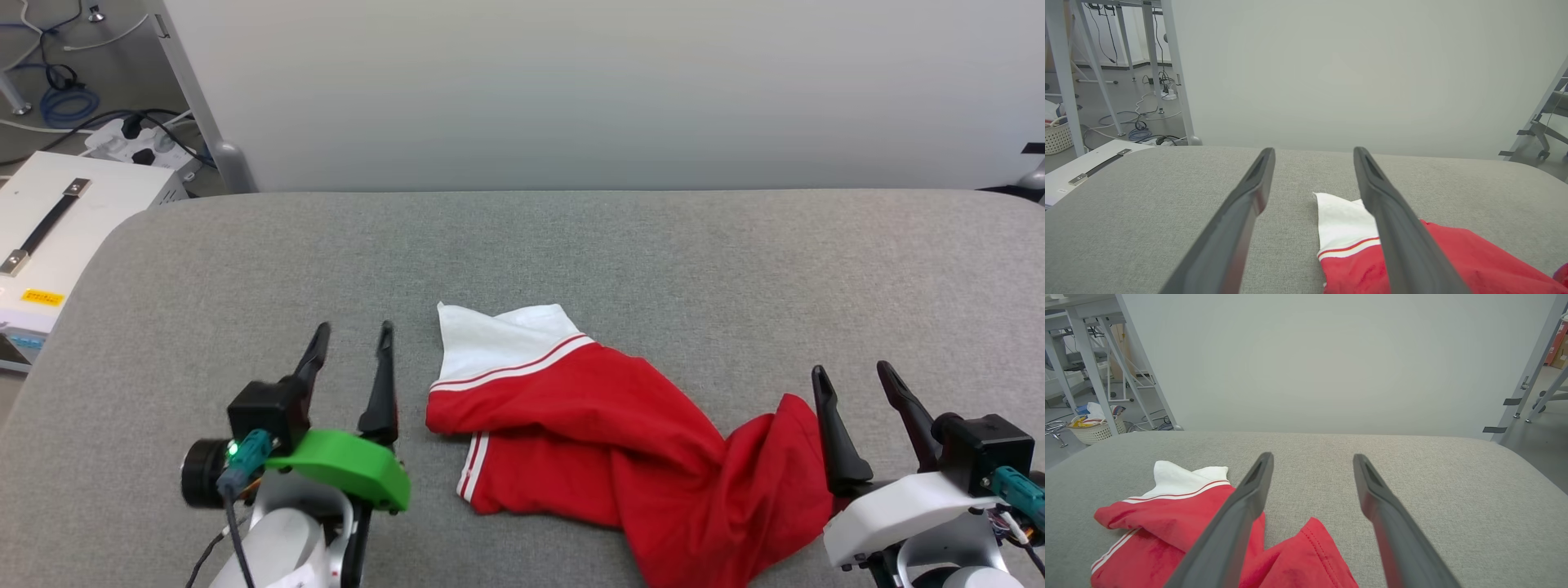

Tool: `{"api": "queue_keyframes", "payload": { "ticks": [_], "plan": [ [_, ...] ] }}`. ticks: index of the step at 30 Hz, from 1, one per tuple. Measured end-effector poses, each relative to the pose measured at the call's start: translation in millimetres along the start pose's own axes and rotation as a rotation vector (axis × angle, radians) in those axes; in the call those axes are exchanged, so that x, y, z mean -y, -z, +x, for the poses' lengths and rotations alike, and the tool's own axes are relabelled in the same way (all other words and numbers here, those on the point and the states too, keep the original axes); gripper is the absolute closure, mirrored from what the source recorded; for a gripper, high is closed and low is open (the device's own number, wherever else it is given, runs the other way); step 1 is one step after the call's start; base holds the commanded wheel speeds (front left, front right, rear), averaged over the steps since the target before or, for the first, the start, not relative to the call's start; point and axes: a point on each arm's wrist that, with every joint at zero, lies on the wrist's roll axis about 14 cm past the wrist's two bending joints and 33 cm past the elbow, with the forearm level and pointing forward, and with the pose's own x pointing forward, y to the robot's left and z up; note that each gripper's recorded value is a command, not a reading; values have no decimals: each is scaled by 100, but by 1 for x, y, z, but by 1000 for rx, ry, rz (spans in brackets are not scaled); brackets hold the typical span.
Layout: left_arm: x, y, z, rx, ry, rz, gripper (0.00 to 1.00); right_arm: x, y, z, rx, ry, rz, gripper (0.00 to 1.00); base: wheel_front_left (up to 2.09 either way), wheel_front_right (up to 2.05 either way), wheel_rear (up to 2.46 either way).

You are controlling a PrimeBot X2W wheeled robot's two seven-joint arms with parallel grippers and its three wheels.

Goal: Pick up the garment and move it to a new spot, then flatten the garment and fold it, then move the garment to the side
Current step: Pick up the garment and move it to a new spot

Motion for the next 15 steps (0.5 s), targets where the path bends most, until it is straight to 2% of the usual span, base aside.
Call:
{"api": "queue_keyframes", "payload": {
  "ticks": [7, 15],
  "plan": [
    [-30, 7, -22, -23, -87, 29, 0, -6, 2, -3, -14, -17, -7, 0, 0, 0, 0],
    [-35, 12, -29, -37, -100, 41, 0, -8, 10, -1, -46, -25, -8, 0, 0, 0, 0]
  ]
}}
